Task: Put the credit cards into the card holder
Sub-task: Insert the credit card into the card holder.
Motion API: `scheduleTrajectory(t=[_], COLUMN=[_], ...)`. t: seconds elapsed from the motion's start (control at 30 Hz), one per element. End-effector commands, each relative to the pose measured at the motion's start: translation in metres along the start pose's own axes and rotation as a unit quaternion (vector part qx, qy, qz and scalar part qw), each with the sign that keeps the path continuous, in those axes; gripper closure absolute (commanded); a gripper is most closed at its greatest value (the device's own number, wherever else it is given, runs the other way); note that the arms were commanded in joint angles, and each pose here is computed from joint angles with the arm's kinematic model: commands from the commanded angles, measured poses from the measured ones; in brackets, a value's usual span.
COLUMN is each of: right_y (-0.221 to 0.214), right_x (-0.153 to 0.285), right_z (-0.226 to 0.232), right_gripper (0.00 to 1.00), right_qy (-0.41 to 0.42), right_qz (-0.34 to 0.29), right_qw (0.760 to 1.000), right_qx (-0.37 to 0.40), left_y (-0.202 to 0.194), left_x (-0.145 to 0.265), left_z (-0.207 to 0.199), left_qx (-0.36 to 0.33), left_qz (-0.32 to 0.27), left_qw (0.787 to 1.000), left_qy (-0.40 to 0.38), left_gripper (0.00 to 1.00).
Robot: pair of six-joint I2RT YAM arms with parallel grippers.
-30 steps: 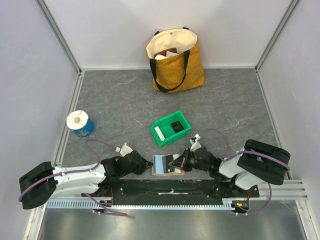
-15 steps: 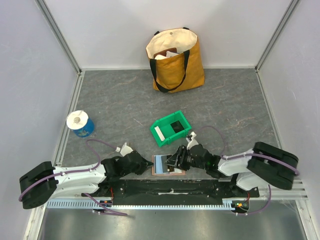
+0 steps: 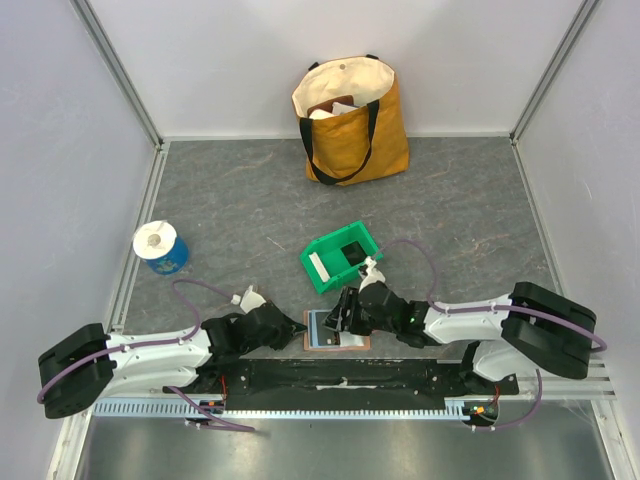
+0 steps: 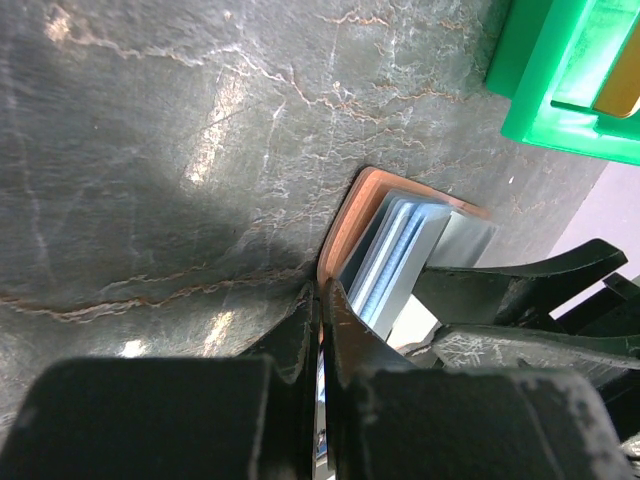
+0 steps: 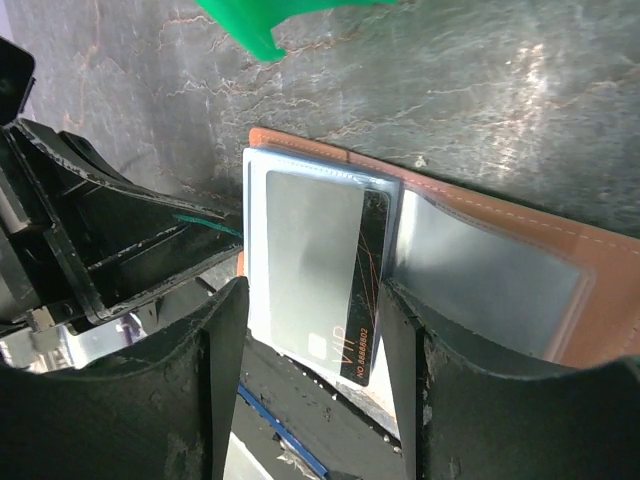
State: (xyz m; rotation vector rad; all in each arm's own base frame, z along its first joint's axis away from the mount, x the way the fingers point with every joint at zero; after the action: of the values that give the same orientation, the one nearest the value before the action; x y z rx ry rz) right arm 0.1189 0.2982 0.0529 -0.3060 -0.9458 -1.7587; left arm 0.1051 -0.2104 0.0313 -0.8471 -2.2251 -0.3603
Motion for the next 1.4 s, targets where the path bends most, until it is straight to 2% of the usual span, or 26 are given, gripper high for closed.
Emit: scheduleTrajectory(t=[0.0, 0.1, 0.2, 0.3, 0.57, 0.63, 0.73, 0.83, 0.9, 0.97, 1.07, 1.13, 1.2, 1.37], right_y=[-0.015, -0.013, -0.007, -0.002, 0.002, 0.002, -0.001, -0.006, -0.006, -0.007, -0.005, -0.004, -0.002, 0.002], right_x=[-0.006, -0.006, -0.005, -0.002, 0.004, 0.005, 0.004, 0.004, 0.004, 0.003, 0.002, -0.001, -0.002, -0.003], right_z=[0.004, 0.018, 0.025, 0.028, 0.041, 0.045, 0.046, 0.045, 0.044, 0.041, 0.043, 0.047, 0.054, 0.063], right_gripper=[0.39, 0.42, 0.53, 0.72, 0.88, 0.88, 0.77, 0.7, 0.74, 0.86, 0.93, 0.93, 0.85, 0.81], right_qy=[-0.015, -0.002, -0.001, -0.001, 0.022, 0.027, 0.013, 0.01, 0.002, -0.012, -0.01, -0.004, 0.006, 0.02], right_qz=[0.028, 0.022, 0.01, 0.0, -0.002, 0.003, 0.025, 0.039, 0.044, 0.05, 0.048, 0.047, 0.048, 0.045], right_qw=[0.999, 0.999, 0.998, 0.998, 0.998, 0.998, 0.998, 0.998, 0.998, 0.997, 0.997, 0.997, 0.997, 0.997], right_qx=[0.039, 0.047, 0.057, 0.058, 0.053, 0.053, 0.054, 0.046, 0.047, 0.052, 0.058, 0.061, 0.063, 0.067], left_y=[0.02, 0.021, 0.021, 0.021, 0.021, 0.022, 0.022, 0.022, 0.023, 0.023, 0.023, 0.023, 0.023, 0.023], left_x=[-0.001, 0.0, 0.0, 0.001, 0.001, 0.0, 0.001, 0.002, 0.002, 0.002, 0.002, 0.002, 0.002, 0.002], left_z=[0.063, 0.064, 0.063, 0.064, 0.062, 0.062, 0.062, 0.063, 0.064, 0.064, 0.062, 0.061, 0.061, 0.06], left_qx=[-0.038, -0.037, -0.037, -0.038, -0.039, -0.037, -0.036, -0.036, -0.034, -0.031, -0.031, -0.031, -0.033, -0.03], left_qz=[-0.041, -0.043, -0.043, -0.043, -0.044, -0.045, -0.046, -0.046, -0.047, -0.048, -0.049, -0.049, -0.049, -0.051], left_qw=[0.993, 0.992, 0.993, 0.993, 0.992, 0.992, 0.992, 0.993, 0.993, 0.993, 0.993, 0.993, 0.993, 0.993], left_qy=[0.108, 0.109, 0.106, 0.108, 0.107, 0.108, 0.108, 0.107, 0.107, 0.105, 0.102, 0.102, 0.102, 0.1], left_gripper=[0.98, 0.98, 0.98, 0.98, 0.98, 0.98, 0.98, 0.98, 0.98, 0.98, 0.98, 0.98, 0.98, 0.98])
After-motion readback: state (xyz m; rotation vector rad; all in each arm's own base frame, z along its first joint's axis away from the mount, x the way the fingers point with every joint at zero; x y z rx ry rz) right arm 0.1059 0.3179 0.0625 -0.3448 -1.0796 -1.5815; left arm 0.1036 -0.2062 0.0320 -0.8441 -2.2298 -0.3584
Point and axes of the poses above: each gripper's point midway between its finger pads, its own x axis back along the fingers, its own z axis along the line the jaws close on, y = z × x, the point moved 3 cm from there along x, back along the fingers, and after that the axes turned 8 degrees about x, right-handed, at the moved point
